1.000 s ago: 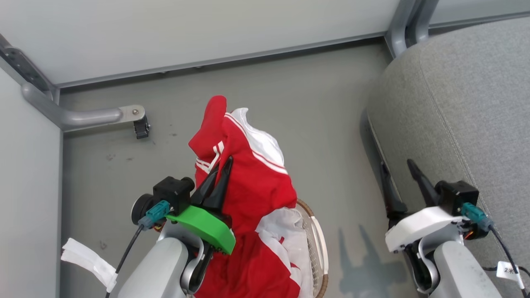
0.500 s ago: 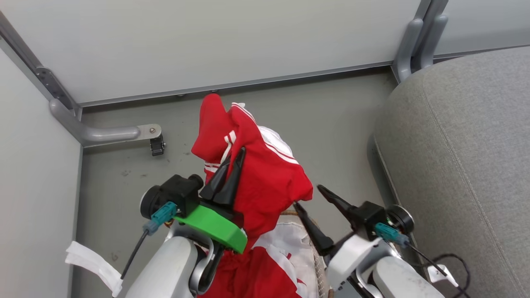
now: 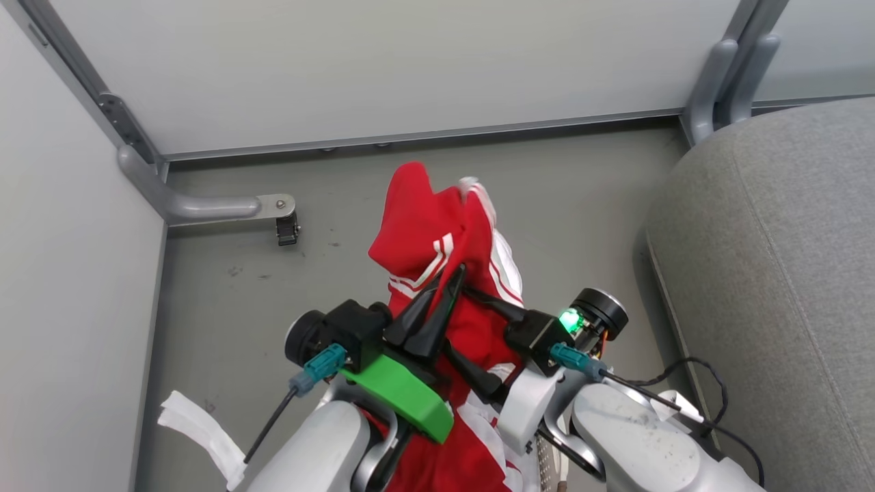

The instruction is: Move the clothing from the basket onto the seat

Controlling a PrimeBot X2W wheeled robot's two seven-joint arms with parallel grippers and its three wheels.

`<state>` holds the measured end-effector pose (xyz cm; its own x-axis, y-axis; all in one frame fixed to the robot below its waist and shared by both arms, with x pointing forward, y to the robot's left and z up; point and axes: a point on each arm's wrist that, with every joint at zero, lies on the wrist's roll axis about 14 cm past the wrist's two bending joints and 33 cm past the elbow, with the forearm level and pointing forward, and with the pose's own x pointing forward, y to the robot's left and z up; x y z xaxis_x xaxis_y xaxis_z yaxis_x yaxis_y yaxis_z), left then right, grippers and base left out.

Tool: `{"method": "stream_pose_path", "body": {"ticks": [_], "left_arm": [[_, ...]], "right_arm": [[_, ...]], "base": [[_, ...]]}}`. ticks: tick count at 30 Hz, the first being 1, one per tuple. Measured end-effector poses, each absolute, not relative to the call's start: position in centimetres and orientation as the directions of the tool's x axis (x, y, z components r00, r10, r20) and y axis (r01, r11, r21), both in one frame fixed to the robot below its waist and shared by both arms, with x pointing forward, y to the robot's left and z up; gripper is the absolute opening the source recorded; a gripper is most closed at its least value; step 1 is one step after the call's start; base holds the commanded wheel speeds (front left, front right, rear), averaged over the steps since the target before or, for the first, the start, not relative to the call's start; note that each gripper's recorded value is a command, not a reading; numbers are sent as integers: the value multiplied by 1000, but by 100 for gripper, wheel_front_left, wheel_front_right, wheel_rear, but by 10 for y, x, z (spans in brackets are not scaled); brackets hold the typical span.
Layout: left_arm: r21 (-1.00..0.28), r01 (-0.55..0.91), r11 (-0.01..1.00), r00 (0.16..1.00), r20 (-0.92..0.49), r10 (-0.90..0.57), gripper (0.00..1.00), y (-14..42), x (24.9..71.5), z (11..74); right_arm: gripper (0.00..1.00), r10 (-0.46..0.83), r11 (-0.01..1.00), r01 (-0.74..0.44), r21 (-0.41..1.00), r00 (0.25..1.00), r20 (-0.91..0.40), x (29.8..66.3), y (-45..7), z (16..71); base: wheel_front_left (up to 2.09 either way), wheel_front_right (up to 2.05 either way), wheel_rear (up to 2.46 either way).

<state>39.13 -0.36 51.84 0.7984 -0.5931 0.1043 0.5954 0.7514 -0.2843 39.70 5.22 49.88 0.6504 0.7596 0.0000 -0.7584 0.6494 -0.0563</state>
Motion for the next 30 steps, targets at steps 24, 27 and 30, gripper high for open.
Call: {"method": "stream_pose_path", "body": {"ticks": [24,27,30], "left_arm": [[-300,621,724,779,133,-613,38,-11,387,527],[-288,650,704,757,160,-633,96,-21,386,535],[-275,672,688,739,176,-651,100,-28,387,539]], "right_arm": [[0,666,745,-667,18,744,54,421,33,510],[0,619,781,-623,31,780,87,426,16,519],[0,576,812,-582,37,810,107,426,-1,524]], "base": [[0,0,0],[0,0,0],[0,0,0]]}}
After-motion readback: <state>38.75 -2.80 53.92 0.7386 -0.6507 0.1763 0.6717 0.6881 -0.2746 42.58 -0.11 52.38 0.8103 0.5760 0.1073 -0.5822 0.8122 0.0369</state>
